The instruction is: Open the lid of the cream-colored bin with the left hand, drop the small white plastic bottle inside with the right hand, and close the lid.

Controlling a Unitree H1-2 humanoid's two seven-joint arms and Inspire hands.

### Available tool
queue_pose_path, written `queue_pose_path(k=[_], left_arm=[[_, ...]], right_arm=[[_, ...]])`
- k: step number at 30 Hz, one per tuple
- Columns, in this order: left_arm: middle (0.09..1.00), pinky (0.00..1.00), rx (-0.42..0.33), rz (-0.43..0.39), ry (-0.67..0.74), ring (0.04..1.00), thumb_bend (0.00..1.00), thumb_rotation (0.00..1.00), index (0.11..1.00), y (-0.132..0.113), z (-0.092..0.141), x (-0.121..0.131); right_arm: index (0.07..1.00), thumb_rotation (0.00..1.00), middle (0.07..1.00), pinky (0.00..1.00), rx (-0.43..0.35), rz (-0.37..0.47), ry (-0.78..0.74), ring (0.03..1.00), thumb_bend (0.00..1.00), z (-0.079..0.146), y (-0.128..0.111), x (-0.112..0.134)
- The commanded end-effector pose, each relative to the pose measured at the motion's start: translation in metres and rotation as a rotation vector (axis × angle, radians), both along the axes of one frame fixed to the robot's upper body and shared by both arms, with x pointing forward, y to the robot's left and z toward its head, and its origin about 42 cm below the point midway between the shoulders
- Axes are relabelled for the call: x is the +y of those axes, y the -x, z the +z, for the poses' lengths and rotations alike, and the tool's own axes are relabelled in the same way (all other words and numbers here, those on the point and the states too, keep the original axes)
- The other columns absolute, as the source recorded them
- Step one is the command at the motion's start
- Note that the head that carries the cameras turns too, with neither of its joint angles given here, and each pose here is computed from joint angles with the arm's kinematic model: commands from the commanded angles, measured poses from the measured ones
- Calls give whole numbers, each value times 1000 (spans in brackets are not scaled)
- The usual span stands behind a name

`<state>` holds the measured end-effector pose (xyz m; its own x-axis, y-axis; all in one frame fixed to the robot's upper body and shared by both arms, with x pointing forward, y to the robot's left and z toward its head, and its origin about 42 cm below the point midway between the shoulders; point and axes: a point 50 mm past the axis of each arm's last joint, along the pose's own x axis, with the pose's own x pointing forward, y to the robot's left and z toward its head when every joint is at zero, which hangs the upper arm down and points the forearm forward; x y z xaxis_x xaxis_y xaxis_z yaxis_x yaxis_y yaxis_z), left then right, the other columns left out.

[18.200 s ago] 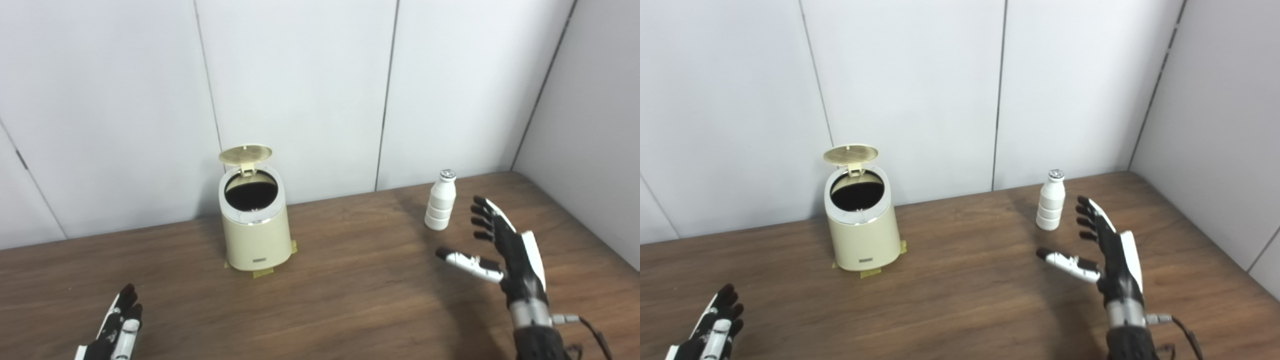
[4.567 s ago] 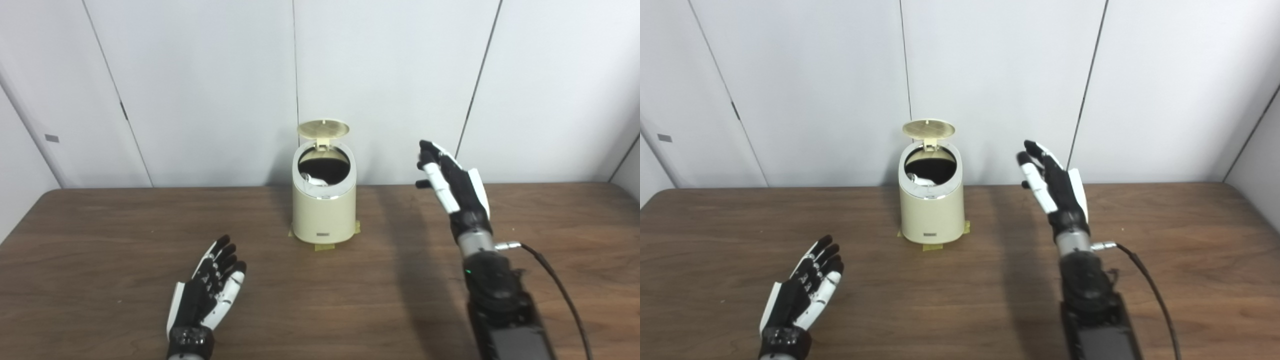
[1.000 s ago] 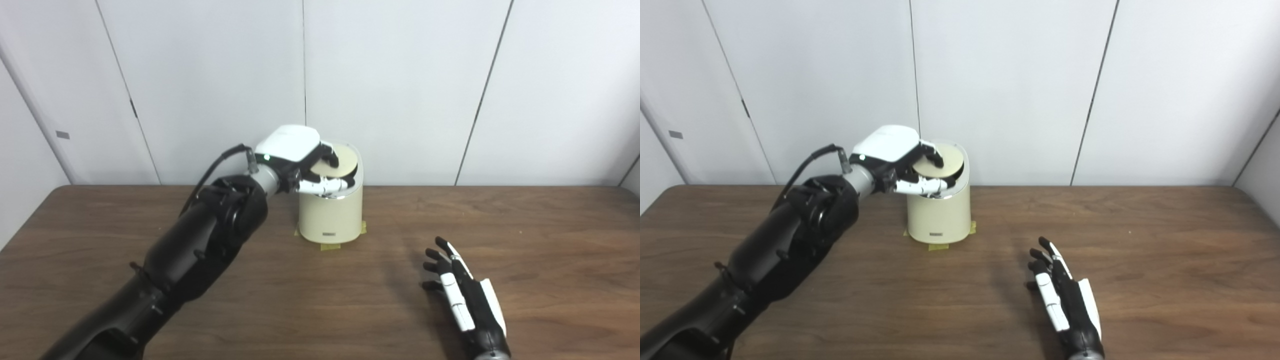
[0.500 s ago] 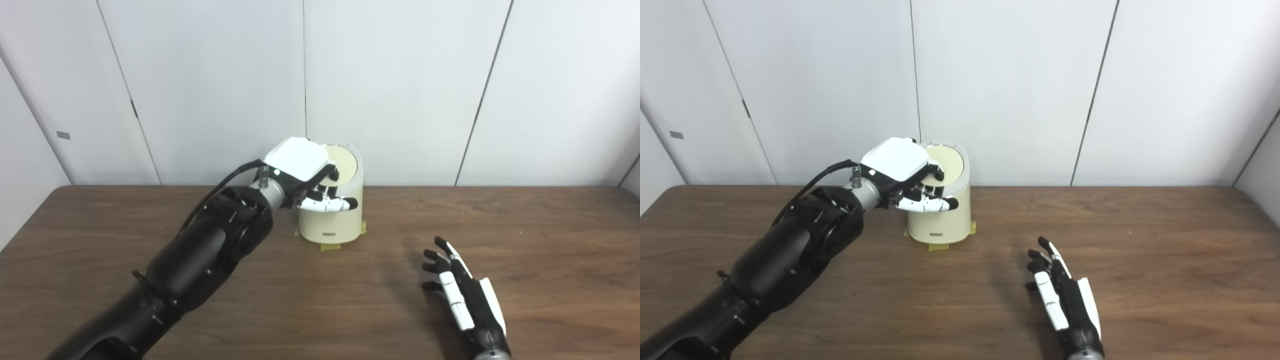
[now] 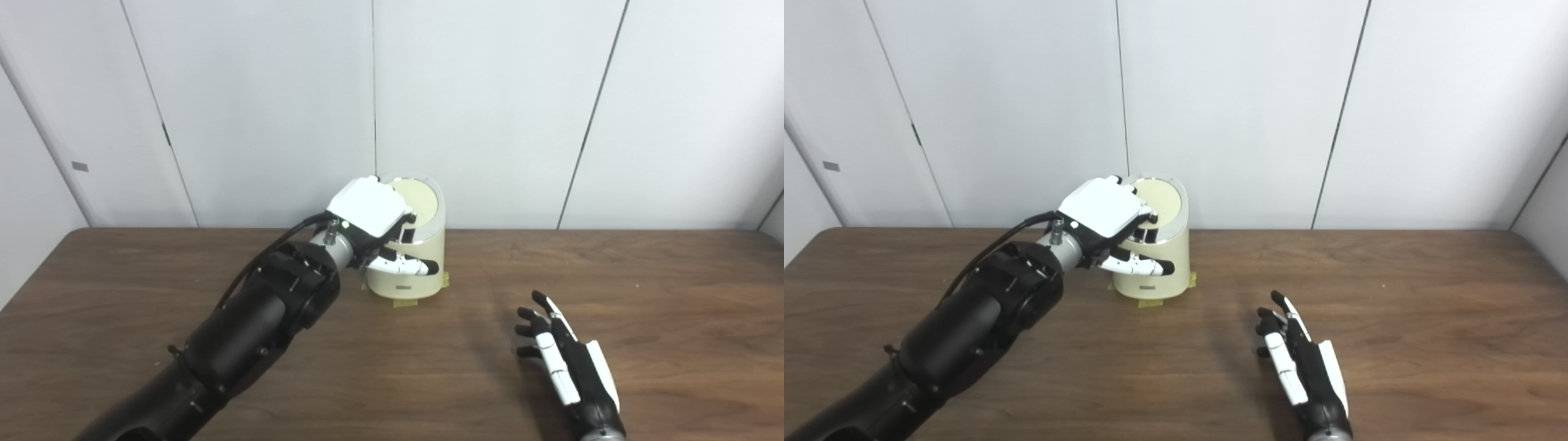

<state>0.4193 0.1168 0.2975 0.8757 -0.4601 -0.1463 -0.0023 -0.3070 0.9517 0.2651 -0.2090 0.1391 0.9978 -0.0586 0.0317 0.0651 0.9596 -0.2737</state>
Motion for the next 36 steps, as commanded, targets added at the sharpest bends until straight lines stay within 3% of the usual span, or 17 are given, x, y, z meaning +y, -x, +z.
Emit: queue_pose_path(k=[1, 7, 18, 23, 30, 33, 36], left_arm=[[883, 1000, 103, 27, -70, 949, 632, 996, 847, 0, -17, 6], [878, 1000, 113, 15, 3, 944, 625, 956, 842, 4, -6, 9], [858, 976, 62, -1, 171, 912, 593, 928, 843, 9, 52, 20], [847, 875, 54, 12, 298, 896, 592, 898, 834, 17, 71, 33], [850, 748, 36, 50, 557, 871, 582, 825, 828, 30, 69, 61], [869, 782, 56, 71, 715, 885, 522, 791, 847, 40, 59, 73], [880, 795, 132, 93, 946, 877, 436, 735, 859, 56, 40, 86]], right_arm=[[940, 1000, 839, 665, -69, 4, 2, 792, 437, 17, -4, 1], [930, 1000, 834, 655, -67, 0, 8, 789, 453, 18, -5, 1], [933, 1000, 835, 656, -64, 2, 3, 790, 448, 17, -7, 1], [929, 1000, 831, 659, -62, -1, 4, 781, 477, 17, -9, 1], [927, 1000, 828, 655, -63, 0, 19, 779, 468, 17, -12, 2], [923, 1000, 827, 654, -66, 2, 19, 780, 468, 16, -13, 2], [922, 1000, 824, 655, -69, 4, 21, 773, 466, 17, -14, 2]])
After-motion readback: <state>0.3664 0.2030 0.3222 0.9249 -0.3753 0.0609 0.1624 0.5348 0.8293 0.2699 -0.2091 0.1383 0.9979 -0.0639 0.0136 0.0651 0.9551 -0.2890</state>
